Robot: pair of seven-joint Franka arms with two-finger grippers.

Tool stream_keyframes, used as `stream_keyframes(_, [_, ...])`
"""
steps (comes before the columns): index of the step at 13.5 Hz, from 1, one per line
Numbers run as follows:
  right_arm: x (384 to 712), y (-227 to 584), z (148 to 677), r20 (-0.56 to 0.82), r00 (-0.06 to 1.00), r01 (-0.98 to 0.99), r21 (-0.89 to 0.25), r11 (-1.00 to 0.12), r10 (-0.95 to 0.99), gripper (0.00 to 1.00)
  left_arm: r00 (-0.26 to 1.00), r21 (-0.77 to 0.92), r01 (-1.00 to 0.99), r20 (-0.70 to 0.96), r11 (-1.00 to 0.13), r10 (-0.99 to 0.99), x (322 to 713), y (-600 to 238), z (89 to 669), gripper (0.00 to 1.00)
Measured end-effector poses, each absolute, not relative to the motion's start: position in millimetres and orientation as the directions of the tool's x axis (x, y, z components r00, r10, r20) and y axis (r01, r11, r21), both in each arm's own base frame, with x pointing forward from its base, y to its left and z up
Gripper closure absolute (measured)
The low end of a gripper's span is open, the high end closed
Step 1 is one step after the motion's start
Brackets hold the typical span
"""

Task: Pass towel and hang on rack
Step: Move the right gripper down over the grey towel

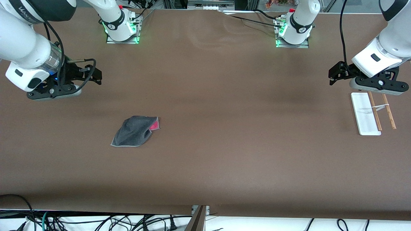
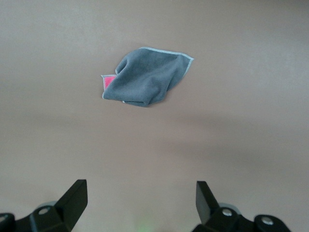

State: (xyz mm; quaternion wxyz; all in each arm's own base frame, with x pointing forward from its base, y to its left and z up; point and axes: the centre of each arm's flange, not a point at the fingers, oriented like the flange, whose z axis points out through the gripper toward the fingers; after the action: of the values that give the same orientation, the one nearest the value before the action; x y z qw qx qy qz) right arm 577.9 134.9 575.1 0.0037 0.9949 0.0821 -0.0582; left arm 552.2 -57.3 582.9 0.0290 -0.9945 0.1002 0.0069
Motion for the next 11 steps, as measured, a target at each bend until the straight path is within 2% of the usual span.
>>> stream_keyframes(6, [597,144,540,-0.127,0.985,0.115,-0.004,-0.993,0.114,0.0,0.98,-0.056,-0.2,-0.02,-0.978,-0.199,552,-57,583,0.0])
stream_keyframes(11, [634,195,438,-0.126,0.992,-0.025,0.005,-1.0,-0.025,0.01,0.98,-0.056,-0.2,-0.02,-0.978,-0.199,552,-57,583,0.0])
